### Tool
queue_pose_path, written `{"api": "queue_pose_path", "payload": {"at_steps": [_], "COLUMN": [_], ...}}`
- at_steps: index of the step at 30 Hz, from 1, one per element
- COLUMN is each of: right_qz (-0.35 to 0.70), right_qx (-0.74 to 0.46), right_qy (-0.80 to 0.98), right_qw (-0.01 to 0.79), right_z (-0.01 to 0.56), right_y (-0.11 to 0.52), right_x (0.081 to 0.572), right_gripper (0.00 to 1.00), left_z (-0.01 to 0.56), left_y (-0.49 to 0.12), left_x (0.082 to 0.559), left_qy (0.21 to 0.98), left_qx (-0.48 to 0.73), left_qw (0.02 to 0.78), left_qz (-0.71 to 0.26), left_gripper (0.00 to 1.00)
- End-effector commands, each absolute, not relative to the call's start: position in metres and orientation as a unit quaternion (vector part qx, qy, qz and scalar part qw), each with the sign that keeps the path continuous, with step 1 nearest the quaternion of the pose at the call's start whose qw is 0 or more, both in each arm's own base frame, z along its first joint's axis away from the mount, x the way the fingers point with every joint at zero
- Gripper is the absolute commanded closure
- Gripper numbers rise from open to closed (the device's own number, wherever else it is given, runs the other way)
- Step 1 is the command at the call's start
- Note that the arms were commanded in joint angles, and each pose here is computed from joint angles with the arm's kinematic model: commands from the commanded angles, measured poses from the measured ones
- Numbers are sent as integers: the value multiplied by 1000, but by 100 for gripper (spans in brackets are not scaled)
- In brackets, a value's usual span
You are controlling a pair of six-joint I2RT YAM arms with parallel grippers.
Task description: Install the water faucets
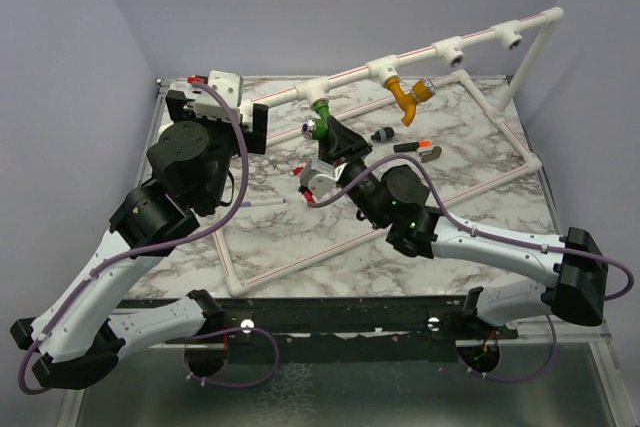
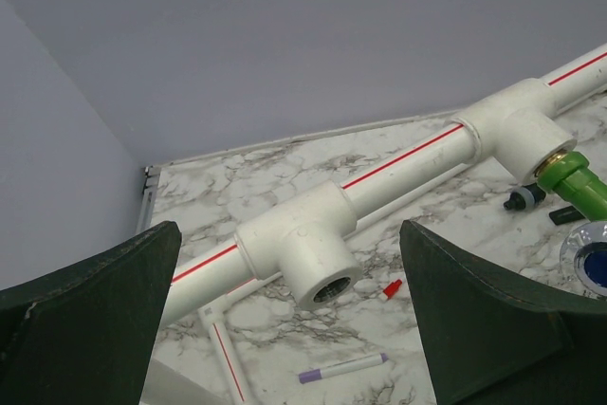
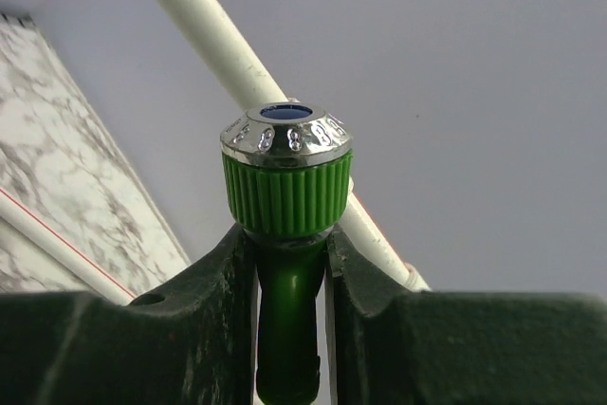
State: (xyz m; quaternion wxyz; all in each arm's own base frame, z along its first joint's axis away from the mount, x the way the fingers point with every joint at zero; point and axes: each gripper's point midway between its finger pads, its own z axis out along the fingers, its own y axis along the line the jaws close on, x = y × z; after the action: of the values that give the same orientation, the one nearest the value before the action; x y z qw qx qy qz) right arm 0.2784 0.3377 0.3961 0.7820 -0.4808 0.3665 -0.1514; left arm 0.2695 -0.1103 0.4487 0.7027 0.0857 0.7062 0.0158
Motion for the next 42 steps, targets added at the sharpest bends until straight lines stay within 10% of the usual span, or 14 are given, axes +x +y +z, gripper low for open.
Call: {"api": "queue_pose_path", "payload": {"at_steps": [1, 19, 42], "right_qz": [-46, 275, 509], "right_qx": [-360, 19, 435], "right_qy": [418, 562, 594], "right_qw": [833, 780, 446], "right_z": [411, 389, 325], "right_y": [328, 320, 330], "right_x": [276, 288, 291], "right_gripper": [99, 100, 99], "left_z": [448, 450, 454], "left_y": [-103, -100, -91], "left_x": [265, 263, 250], "left_qy": [707, 702, 691], "left_qx": [80, 80, 80], "left_qw": [703, 708, 719], "left_qz": [26, 24, 8], "left_gripper": [1, 1, 1]}}
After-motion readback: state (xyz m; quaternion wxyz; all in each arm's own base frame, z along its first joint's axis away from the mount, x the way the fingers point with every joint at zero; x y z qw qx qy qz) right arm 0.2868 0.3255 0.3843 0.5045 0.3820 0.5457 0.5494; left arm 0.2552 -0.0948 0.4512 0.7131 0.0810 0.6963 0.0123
